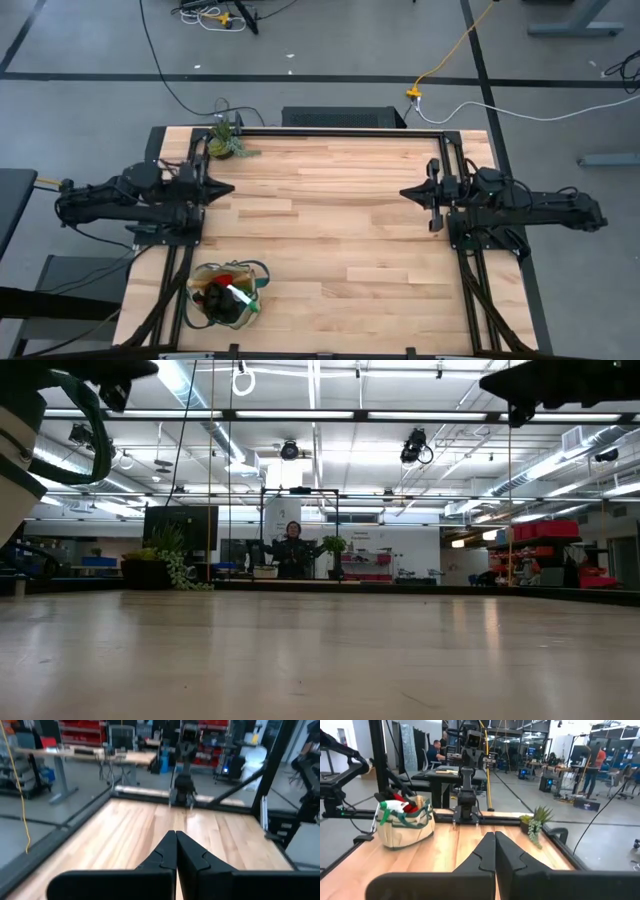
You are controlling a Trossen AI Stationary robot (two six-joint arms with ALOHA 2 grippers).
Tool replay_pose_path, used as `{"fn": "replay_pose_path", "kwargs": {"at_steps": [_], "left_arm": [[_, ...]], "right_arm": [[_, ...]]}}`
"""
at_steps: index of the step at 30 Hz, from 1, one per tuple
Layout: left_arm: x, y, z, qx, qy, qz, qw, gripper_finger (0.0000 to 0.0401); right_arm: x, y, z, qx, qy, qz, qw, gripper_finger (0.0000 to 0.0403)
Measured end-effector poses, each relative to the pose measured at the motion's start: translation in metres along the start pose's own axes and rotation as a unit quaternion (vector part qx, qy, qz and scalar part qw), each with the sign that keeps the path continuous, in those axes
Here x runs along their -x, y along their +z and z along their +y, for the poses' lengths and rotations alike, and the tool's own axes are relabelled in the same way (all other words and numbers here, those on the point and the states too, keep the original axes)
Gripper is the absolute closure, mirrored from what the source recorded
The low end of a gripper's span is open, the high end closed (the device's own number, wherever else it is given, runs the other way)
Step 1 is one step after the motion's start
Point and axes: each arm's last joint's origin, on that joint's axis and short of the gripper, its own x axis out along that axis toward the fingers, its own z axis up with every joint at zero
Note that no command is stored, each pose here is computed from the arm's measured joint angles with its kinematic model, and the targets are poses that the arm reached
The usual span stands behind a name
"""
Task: Pick & Place Garden tools in Gardening bag
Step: Return to Home Position
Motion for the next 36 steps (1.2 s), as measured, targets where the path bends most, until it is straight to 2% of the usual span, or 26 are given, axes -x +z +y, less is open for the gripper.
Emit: {"fn": "replay_pose_path", "kwargs": {"at_steps": [5, 12, 18, 27, 36], "left_arm": [[-0.011, -0.029, 0.001, 0.028, 0.005, 0.035, 0.999, 0.0399], [-0.017, -0.052, 0.002, 0.056, 0.003, 0.016, 0.998, 0.0399], [-0.016, -0.055, 0.003, 0.06, 0.002, 0.013, 0.998, 0.0399], [-0.016, -0.056, 0.003, 0.014, 0.003, 0.015, 1.0, 0.0399], [-0.016, -0.057, 0.001, -0.005, -0.029, 0.022, 0.999, 0.0399]], "right_arm": [[0.001, -0.015, 0.002, -0.024, 0.013, 0.014, 1.0, 0.0403], [0.001, -0.024, 0.002, -0.06, -0.003, 0.024, 0.998, 0.0403], [0.001, -0.025, 0.002, -0.062, -0.005, 0.025, 0.998, 0.04], [0.001, -0.025, 0.002, -0.062, -0.005, 0.026, 0.998, 0.0382], [0.001, -0.025, 0.002, -0.062, -0.005, 0.027, 0.998, 0.0381]]}}
